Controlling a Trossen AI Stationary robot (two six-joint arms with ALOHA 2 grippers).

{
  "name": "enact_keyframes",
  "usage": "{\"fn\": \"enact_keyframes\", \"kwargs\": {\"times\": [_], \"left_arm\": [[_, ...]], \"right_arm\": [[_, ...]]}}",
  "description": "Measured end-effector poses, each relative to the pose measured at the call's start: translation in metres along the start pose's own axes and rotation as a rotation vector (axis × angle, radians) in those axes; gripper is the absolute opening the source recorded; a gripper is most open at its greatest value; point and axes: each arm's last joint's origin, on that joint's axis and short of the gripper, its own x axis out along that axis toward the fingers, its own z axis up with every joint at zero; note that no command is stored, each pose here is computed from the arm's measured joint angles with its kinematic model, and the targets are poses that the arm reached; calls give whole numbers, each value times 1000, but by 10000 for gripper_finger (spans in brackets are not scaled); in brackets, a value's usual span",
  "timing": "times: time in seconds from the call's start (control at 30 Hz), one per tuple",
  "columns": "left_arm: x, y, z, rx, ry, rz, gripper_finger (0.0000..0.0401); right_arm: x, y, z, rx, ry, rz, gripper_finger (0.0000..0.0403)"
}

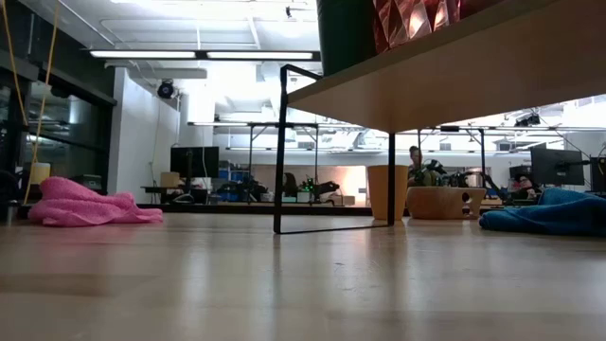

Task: Stack small to large cups/mugs on shelf
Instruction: Put the top transparent mug on the shelf

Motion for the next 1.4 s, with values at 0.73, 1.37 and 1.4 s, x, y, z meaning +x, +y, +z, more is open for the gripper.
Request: {"fn": "enact_keyframes", "kwargs": {"times": [0.73, 1.37, 1.4], "left_arm": [[-13, 0, 10, -74, -42, -5, 234], [-26, 0, 21, -110, -89, -11, 234], [-27, 0, 21, -110, -90, -11, 234]], "right_arm": [[23, 16, 0, 88, -18, -152, 0], [23, 16, 2, 132, -78, -149, 11], [23, 16, 2, 133, -79, -146, 15]]}}
